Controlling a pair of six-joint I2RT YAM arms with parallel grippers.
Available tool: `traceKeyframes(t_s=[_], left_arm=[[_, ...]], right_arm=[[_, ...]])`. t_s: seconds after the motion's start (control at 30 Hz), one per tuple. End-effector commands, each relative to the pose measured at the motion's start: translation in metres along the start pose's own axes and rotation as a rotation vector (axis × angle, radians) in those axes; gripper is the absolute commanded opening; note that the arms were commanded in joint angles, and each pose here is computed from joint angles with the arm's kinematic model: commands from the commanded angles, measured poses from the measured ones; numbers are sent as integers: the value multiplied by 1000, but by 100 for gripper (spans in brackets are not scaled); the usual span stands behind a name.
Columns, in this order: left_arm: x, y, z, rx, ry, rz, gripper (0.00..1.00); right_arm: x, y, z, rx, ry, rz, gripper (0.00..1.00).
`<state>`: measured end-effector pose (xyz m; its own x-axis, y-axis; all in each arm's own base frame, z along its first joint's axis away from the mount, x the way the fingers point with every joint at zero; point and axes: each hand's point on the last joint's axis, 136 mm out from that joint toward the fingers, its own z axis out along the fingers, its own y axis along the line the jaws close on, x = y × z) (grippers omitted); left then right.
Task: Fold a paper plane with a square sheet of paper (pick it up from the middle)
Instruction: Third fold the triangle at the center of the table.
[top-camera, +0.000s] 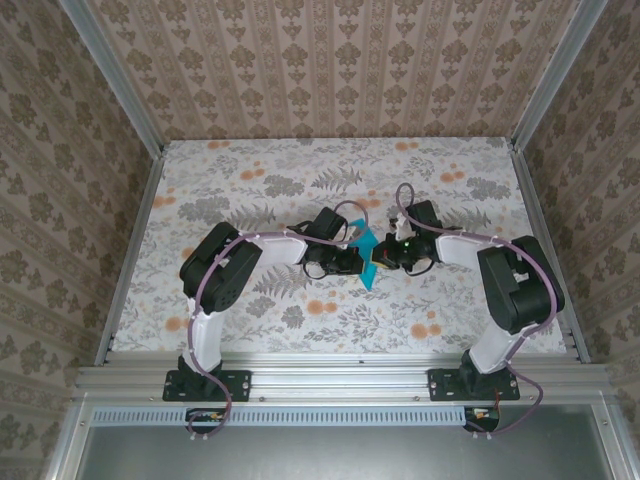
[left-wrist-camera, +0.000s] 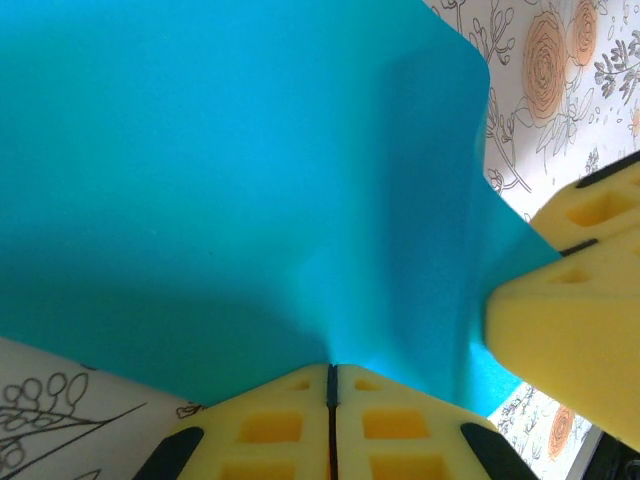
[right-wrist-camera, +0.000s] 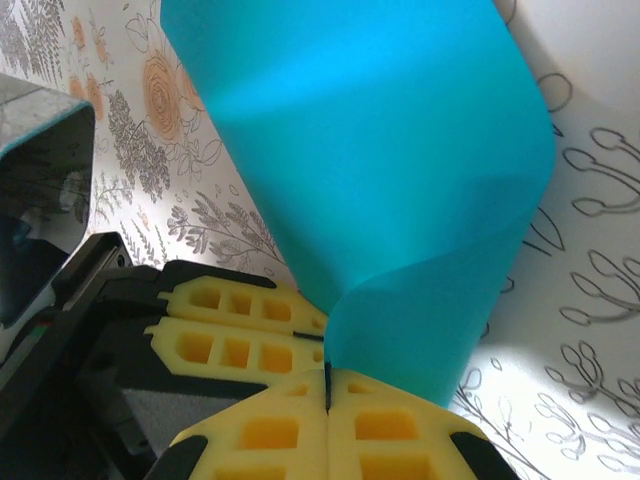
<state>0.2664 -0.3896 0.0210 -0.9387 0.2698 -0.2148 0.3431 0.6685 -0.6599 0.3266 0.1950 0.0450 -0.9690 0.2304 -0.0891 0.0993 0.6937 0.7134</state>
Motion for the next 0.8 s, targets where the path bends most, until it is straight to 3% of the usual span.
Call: traceKeyframes(t_s=[0.0, 0.5, 0.77], left_arm=[[24, 33, 1, -110, 83, -59, 9], [2, -3, -24, -19, 18, -28, 14], [-13, 4, -43, -22, -24, -38, 19]], right_arm=[[-6, 7, 5, -11, 4, -7, 3], [-5, 0, 19, 29, 36, -16, 4], [-3, 3, 22, 34, 51, -30, 4]])
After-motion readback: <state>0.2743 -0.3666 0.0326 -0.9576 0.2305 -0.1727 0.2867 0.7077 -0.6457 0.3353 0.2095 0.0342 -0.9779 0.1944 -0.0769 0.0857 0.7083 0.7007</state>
